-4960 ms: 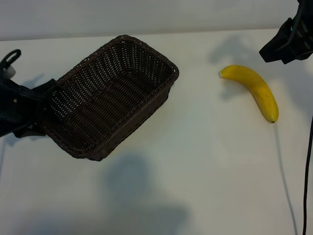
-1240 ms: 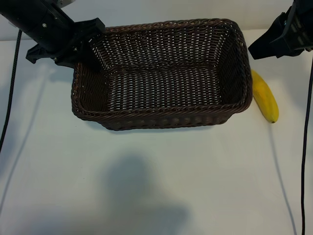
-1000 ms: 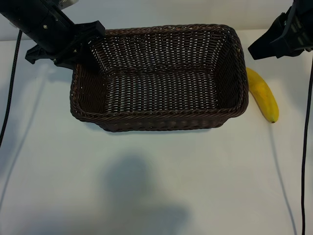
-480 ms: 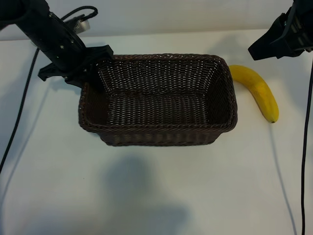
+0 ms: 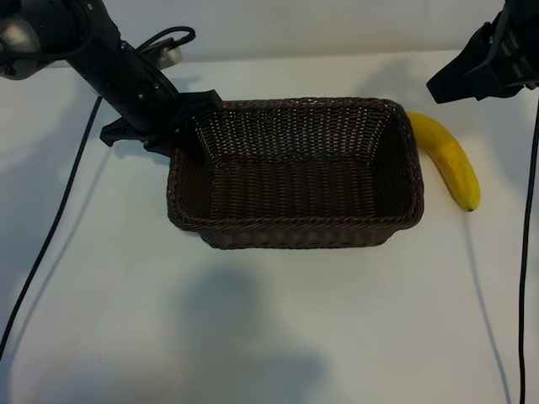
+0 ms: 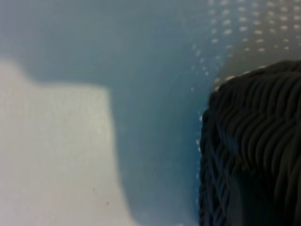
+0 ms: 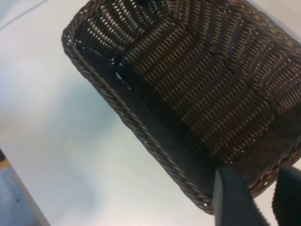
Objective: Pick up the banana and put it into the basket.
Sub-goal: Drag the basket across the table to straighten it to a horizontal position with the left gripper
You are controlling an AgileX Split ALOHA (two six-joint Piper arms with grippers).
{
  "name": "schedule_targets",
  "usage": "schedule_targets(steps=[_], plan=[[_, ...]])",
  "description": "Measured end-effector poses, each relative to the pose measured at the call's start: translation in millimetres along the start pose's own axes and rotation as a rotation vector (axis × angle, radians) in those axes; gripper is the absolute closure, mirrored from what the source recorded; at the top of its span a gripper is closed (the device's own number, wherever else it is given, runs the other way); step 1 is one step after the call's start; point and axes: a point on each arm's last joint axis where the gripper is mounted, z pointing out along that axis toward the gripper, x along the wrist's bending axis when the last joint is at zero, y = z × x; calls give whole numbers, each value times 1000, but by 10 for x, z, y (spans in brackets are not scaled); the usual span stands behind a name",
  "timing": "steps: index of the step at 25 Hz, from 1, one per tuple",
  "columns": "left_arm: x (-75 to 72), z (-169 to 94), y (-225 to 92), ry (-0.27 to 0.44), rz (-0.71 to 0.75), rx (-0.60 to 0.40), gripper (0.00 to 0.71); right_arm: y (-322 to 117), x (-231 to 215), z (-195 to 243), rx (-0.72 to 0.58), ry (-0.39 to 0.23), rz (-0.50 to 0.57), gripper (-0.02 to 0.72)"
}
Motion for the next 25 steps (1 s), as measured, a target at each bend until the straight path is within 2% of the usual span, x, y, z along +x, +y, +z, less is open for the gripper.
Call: schedule_targets(steps=[10,25], plan=[[-85,33,23,-4,18,-42,554,0,0,0,0,0,0,454],[-85,34,16,-4,17,-35,554,1,1,0,-1,1,0,454]])
